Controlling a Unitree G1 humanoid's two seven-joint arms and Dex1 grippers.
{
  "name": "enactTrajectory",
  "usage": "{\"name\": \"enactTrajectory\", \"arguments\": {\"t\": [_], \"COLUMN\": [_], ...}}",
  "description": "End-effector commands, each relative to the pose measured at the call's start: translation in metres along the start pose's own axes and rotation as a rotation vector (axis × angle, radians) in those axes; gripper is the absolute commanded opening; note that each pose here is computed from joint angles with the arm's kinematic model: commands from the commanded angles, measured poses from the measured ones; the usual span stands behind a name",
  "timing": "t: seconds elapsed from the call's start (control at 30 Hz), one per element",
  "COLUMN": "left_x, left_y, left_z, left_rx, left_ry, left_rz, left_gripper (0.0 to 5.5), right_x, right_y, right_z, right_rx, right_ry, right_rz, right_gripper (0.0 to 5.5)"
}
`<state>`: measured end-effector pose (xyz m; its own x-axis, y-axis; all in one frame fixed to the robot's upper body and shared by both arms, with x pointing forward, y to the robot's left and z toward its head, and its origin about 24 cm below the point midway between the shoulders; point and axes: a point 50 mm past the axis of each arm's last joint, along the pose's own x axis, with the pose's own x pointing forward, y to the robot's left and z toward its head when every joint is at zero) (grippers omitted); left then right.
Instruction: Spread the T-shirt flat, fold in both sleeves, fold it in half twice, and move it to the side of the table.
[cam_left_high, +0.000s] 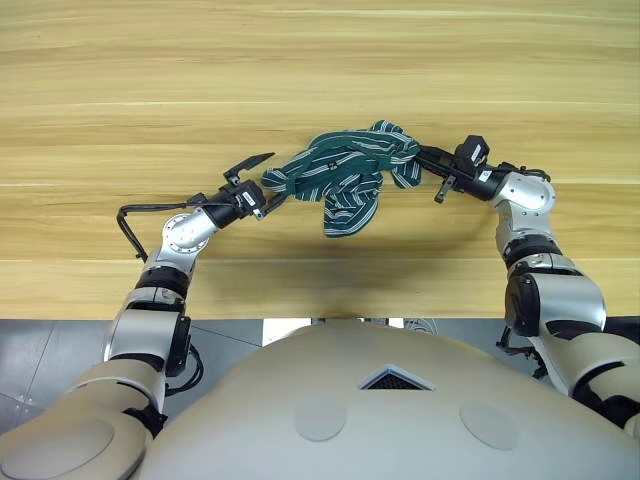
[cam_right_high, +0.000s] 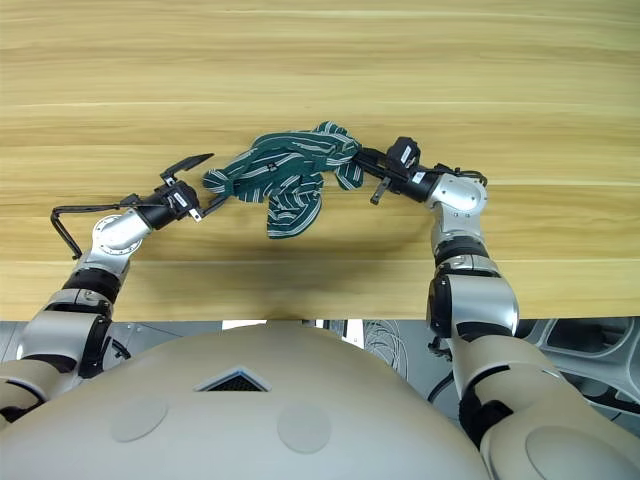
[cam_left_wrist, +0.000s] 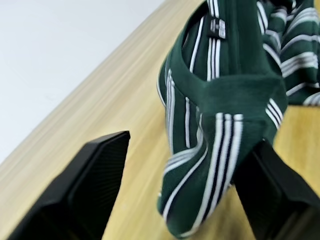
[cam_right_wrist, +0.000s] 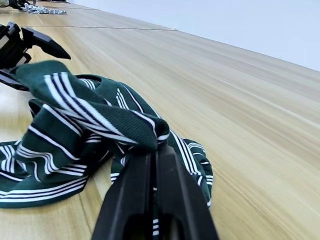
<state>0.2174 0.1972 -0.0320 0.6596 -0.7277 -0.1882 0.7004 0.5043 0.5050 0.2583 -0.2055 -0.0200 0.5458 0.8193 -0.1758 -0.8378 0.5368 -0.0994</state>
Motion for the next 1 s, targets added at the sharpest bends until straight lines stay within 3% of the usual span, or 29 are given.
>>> {"name": "enactTrajectory", "arguments": {"t": [0.03, 0.53, 0.67, 0.77, 0.83, 0.93, 1.0], "left_x": [-0.003, -0.015, -0.012, 0.005, 0.024, 0.054, 0.058], "left_y": [0.0, -0.002, 0.008, 0.053, 0.103, 0.187, 0.226], "left_z": [0.003, -0.007, -0.007, 0.006, 0.027, 0.088, 0.133], "left_rx": [-0.012, -0.225, -0.225, -0.146, -0.095, -0.018, 0.042], "left_ry": [-0.033, -0.034, -0.046, -0.083, -0.122, -0.22, -0.329], "left_rz": [-0.017, -0.048, -0.024, 0.075, 0.159, 0.283, 0.366], "left_gripper": [2.62, 0.04, 0.01, 0.01, 0.01, 0.01, 0.01], "right_x": [0.001, 0.0, 0.004, 0.016, 0.028, 0.048, 0.05], "right_y": [-0.002, -0.003, -0.002, -0.023, -0.053, -0.105, -0.124], "right_z": [0.004, 0.005, 0.012, 0.04, 0.076, 0.162, 0.219], "right_rx": [-0.024, -0.036, -0.086, -0.169, -0.229, -0.318, -0.404], "right_ry": [-0.007, -0.011, -0.043, -0.1, -0.138, -0.204, -0.279], "right_rz": [0.007, -0.001, 0.032, 0.02, -0.031, -0.187, -0.284], "right_gripper": [0.0, 0.0, 0.0, 0.0, 0.0, 0.0, 0.0]}}
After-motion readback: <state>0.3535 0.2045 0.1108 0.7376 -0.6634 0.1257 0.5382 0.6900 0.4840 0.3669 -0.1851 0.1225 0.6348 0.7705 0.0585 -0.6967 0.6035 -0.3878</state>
